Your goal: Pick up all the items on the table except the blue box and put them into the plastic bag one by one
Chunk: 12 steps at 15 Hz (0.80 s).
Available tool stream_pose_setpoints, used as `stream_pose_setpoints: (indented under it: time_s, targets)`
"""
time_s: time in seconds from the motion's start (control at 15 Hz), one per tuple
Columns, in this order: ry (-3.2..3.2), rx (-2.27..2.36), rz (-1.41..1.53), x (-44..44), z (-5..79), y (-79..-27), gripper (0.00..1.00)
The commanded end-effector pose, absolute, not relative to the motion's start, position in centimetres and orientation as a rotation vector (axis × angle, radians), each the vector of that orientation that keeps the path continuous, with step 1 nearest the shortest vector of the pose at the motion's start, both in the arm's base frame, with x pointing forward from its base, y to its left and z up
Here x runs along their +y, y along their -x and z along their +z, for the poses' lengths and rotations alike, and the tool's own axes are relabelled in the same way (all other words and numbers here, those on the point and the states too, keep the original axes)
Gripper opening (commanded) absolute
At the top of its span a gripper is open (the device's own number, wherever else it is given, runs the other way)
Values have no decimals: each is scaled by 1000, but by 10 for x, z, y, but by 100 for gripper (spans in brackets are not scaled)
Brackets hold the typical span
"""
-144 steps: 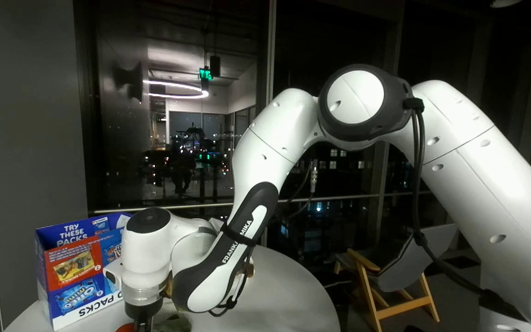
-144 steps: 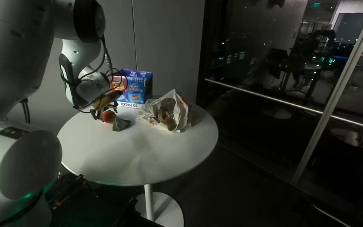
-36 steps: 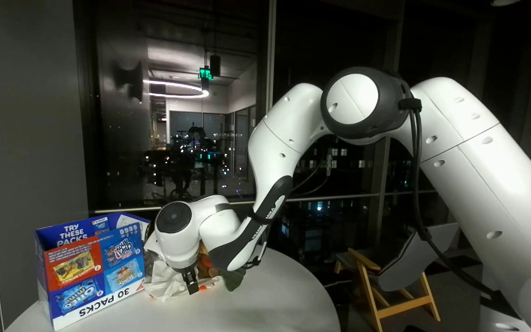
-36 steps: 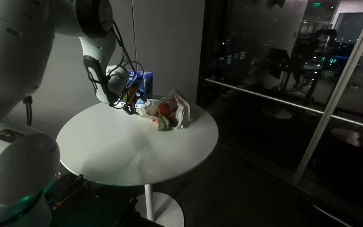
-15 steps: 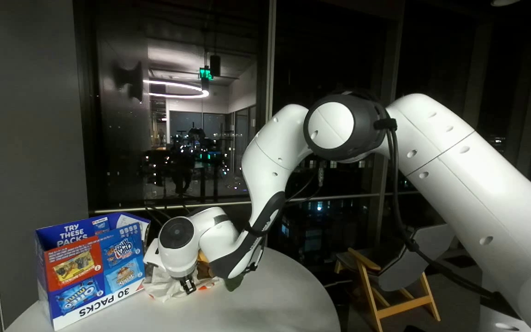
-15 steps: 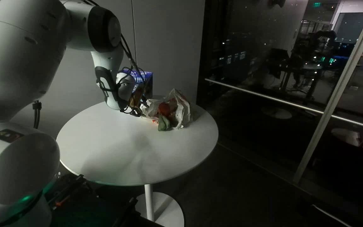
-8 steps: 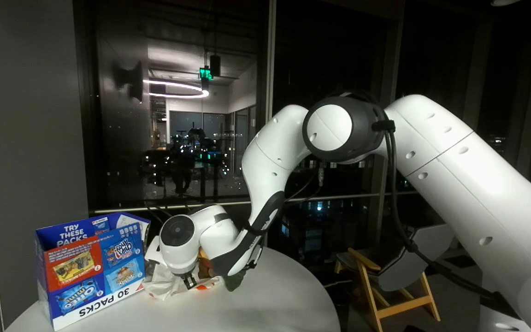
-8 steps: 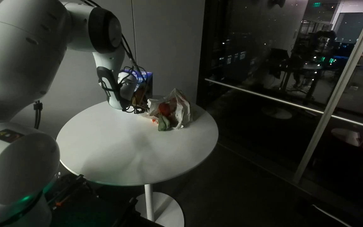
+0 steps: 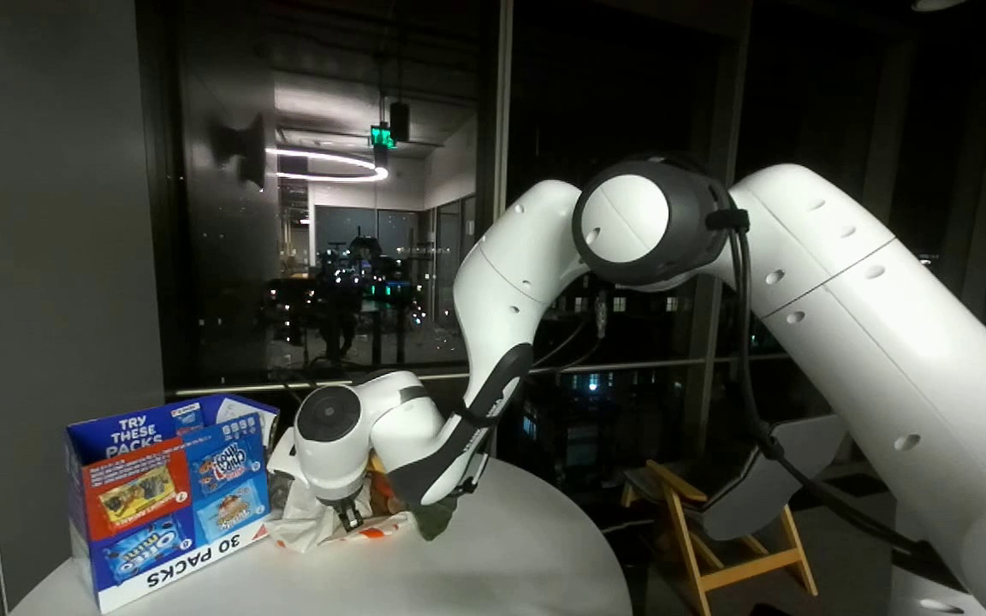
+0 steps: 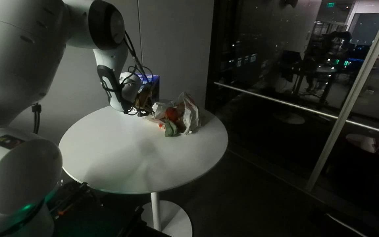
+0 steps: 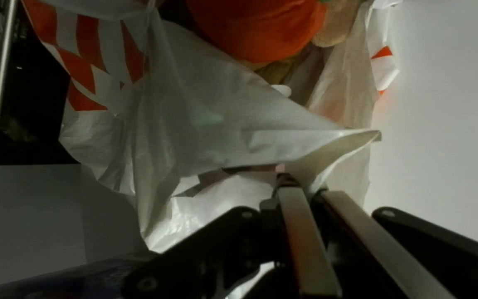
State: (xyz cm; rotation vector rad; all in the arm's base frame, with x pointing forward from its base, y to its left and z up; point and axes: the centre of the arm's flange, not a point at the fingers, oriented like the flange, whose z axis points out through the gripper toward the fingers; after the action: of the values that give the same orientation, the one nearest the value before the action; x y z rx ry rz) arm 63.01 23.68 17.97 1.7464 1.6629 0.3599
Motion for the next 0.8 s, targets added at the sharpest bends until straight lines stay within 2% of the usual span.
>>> stream_pose_setpoints:
  time_s: [0.0, 0.73]
  targets:
    - [-1832, 1695, 343, 238, 220, -598, 9]
    - [-2098, 1740, 276, 258, 276, -526, 7]
